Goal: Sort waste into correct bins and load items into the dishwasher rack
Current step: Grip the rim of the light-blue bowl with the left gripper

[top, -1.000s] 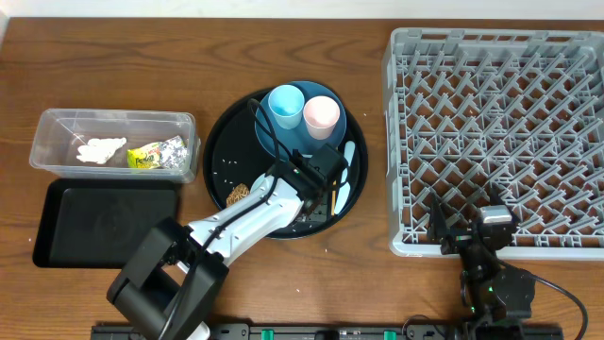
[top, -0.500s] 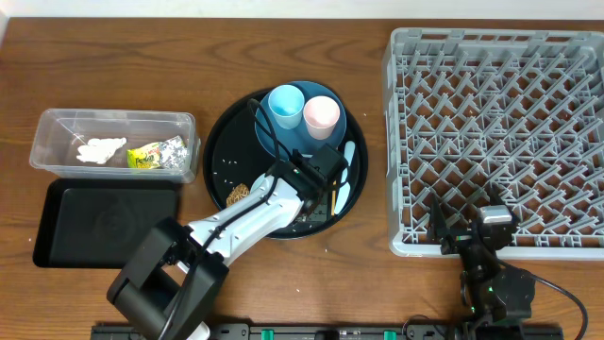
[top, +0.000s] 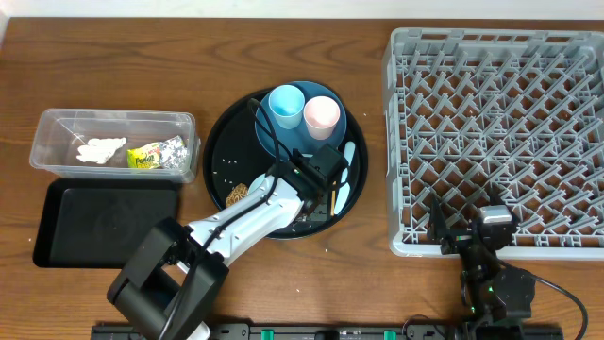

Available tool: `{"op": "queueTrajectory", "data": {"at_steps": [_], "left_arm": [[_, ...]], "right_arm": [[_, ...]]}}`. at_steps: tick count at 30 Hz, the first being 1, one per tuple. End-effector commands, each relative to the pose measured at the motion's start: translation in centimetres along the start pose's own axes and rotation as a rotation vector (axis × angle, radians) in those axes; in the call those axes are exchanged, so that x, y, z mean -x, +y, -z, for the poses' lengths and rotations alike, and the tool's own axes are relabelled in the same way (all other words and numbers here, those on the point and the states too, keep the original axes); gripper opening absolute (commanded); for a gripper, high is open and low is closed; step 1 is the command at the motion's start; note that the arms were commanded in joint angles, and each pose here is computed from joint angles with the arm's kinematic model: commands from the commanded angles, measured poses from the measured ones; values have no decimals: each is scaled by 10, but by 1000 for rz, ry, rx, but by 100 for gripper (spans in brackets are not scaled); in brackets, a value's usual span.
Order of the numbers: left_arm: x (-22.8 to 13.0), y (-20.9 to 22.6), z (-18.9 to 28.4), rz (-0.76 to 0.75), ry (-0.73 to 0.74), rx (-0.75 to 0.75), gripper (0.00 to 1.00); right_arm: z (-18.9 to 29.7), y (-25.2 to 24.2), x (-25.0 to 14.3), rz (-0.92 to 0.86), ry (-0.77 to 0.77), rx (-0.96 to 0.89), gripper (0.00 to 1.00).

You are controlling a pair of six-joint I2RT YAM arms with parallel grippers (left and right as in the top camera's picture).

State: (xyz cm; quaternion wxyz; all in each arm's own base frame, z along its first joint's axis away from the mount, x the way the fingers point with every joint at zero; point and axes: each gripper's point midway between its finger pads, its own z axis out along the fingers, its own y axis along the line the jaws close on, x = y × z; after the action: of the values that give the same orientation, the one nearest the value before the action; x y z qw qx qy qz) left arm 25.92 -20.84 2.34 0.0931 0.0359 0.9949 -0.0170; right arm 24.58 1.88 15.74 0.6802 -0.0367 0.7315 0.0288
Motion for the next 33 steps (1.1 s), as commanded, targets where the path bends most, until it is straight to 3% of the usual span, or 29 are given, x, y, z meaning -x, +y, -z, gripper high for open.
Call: {"op": "queueTrajectory", "data": {"at_steps": [1,8,10,23,33], "left_arm": [[-3,5,-4,-1,5,25,13],[-3,5,-3,-1,5,24,13],[-3,4,-3,-1,3,23,6],[15,3,33,-75,-75,-25,6],[29,37,72,-24,-141,-37,6]], "right_arm": [[0,1,-1,8,4,2,99],[0,1,-1,9,4,2,99],[0,1,-1,9,4,2,99],[0,1,-1,9,4,2,99],[0,1,-1,9,4,2,99]]}}
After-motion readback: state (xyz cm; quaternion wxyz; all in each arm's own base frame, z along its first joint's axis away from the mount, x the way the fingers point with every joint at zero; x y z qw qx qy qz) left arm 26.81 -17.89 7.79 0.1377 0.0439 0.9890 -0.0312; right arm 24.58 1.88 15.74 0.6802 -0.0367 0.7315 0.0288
